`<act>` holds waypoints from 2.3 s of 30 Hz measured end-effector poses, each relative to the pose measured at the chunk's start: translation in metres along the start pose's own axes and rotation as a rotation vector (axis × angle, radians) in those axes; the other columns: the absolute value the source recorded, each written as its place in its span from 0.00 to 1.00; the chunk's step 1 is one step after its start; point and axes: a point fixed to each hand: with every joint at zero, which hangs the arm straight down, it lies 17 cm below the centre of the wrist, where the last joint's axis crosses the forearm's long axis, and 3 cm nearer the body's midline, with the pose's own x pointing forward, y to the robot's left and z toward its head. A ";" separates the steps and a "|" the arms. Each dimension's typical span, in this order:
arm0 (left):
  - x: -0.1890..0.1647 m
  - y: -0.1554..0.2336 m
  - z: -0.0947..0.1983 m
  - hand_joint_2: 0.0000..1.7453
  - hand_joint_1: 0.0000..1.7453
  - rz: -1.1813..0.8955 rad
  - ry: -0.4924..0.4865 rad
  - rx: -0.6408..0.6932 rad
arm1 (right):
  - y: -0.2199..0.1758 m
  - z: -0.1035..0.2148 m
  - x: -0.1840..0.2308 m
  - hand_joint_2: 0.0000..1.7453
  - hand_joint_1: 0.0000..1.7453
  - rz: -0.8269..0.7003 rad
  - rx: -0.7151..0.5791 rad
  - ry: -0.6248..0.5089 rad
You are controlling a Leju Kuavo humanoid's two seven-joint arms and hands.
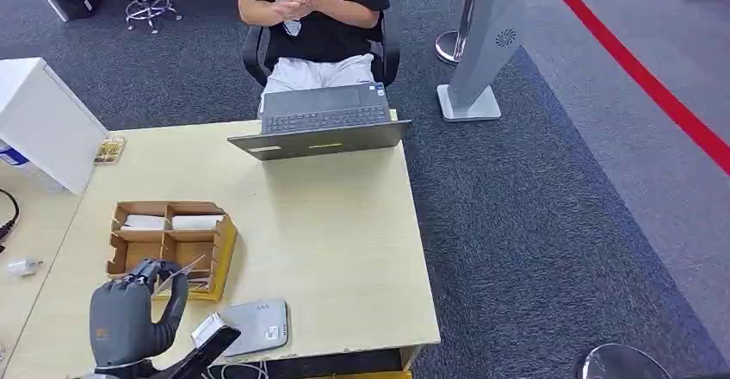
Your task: Pass the card to the sensor for recognition and then transmit it.
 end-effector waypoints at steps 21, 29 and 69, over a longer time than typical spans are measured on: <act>0.011 -0.106 0.021 1.00 1.00 0.053 -0.012 -0.210 | 0.003 -0.010 0.026 1.00 0.00 -0.097 -0.009 -0.074; 0.035 -0.096 0.023 1.00 1.00 0.078 -0.058 -0.191 | -0.003 -0.009 0.026 1.00 0.00 -0.098 -0.020 -0.075; 0.060 -0.134 0.073 1.00 1.00 0.149 -0.058 -0.325 | -0.013 -0.006 0.024 1.00 0.00 -0.107 -0.058 -0.080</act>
